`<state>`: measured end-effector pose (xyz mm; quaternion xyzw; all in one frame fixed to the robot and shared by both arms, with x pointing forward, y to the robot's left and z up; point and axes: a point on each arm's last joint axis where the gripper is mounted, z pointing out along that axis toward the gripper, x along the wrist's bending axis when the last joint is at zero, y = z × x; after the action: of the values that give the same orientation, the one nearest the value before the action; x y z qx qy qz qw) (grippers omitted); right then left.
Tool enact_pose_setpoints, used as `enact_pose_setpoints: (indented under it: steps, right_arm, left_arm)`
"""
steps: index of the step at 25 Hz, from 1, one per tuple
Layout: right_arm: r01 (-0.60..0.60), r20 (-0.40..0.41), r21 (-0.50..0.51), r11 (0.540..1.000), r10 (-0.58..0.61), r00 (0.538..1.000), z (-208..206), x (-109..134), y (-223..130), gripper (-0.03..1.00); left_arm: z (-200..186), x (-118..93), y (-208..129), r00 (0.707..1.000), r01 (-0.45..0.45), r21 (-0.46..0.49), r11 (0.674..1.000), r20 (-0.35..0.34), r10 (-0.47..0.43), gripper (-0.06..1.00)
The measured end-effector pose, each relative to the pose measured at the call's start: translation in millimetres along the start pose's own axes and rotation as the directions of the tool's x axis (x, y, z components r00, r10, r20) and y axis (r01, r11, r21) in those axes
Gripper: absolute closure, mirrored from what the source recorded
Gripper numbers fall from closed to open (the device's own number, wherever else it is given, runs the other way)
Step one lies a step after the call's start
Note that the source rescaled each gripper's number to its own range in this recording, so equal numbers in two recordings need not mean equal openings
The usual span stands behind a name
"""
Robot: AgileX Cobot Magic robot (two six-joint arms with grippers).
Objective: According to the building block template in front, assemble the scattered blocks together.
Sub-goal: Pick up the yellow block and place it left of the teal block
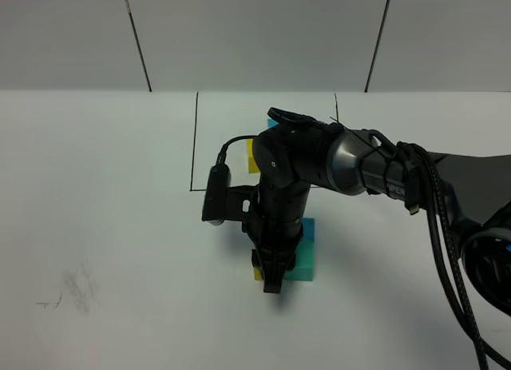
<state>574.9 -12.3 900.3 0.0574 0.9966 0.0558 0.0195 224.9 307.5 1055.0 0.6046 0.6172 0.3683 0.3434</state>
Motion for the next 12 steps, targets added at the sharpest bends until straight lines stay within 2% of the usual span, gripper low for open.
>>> enact_pose_setpoints:
  steps: [12]
  right_arm:
    - [0.015,0.005,-0.01,1.0,-0.015,1.0,2.6,-0.8,-3.8,0.69]
  left_arm:
    - [0.0,0.0,0.0,1.0,0.0,0.0,1.0,0.0,0.0,0.24]
